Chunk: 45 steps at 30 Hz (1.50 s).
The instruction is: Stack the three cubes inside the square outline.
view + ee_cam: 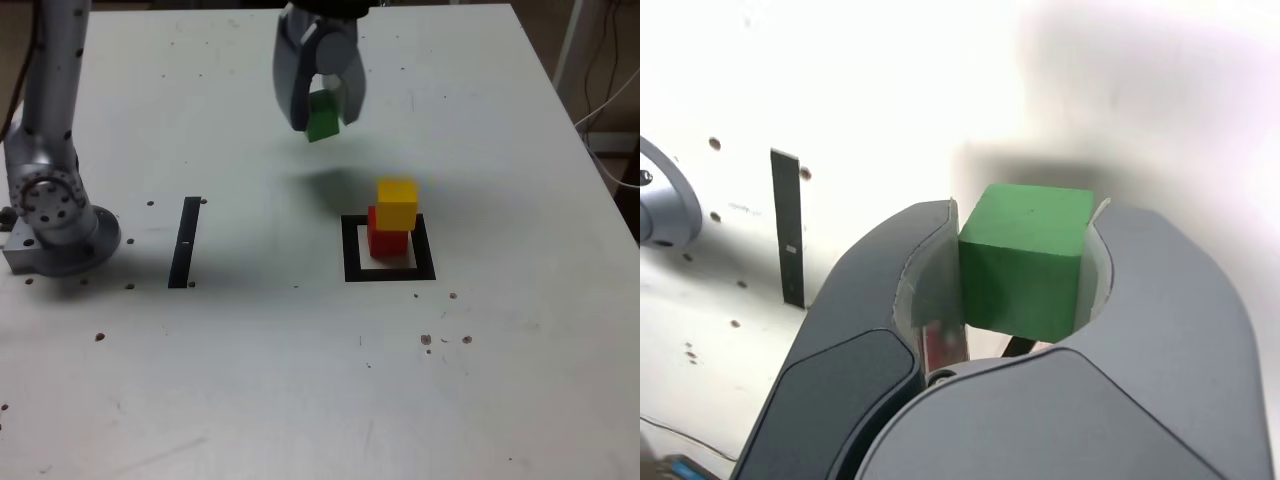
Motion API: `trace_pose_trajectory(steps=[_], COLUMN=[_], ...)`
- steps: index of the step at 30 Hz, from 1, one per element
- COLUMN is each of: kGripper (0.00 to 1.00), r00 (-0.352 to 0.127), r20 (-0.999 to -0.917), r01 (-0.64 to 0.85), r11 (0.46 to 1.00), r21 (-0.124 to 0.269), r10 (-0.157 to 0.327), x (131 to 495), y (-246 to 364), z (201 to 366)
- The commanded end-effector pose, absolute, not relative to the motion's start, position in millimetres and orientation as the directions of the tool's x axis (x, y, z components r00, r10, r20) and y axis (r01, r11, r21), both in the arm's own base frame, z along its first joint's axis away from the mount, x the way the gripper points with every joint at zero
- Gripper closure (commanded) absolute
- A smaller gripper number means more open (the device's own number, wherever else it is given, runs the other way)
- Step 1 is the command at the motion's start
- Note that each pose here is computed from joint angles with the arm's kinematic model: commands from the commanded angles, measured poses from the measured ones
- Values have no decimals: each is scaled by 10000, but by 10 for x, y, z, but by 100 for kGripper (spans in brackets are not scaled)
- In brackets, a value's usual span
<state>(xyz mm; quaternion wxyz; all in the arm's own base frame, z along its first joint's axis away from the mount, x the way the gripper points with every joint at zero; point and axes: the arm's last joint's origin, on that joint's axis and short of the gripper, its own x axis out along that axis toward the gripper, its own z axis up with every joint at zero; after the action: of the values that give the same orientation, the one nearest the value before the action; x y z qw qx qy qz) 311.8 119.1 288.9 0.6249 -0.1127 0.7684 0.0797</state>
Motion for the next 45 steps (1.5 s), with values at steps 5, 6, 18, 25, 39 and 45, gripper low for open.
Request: trace_pose_trajectory(steps=[5,6,18,25,39,45], kGripper=[76,76,76,76,76,71], r00=[-1704,-1679,-1531,-1724,-1854,-1904], r20=[-9842,-9848,-9880,-9849,-9823,-9815], r01=[-1727,-1603,-401,294,843,850], r11=[9848,9869,9991,9993,9956,9956], r21=[-185,-180,-136,-241,-410,-390], r10=[-484,-452,-196,-187,-247,-222], x=[3239,3256,3436,3520,3729,3799], y=[857,814,356,97,-202,-208], z=[3113,3141,3340,3297,3161,3098])
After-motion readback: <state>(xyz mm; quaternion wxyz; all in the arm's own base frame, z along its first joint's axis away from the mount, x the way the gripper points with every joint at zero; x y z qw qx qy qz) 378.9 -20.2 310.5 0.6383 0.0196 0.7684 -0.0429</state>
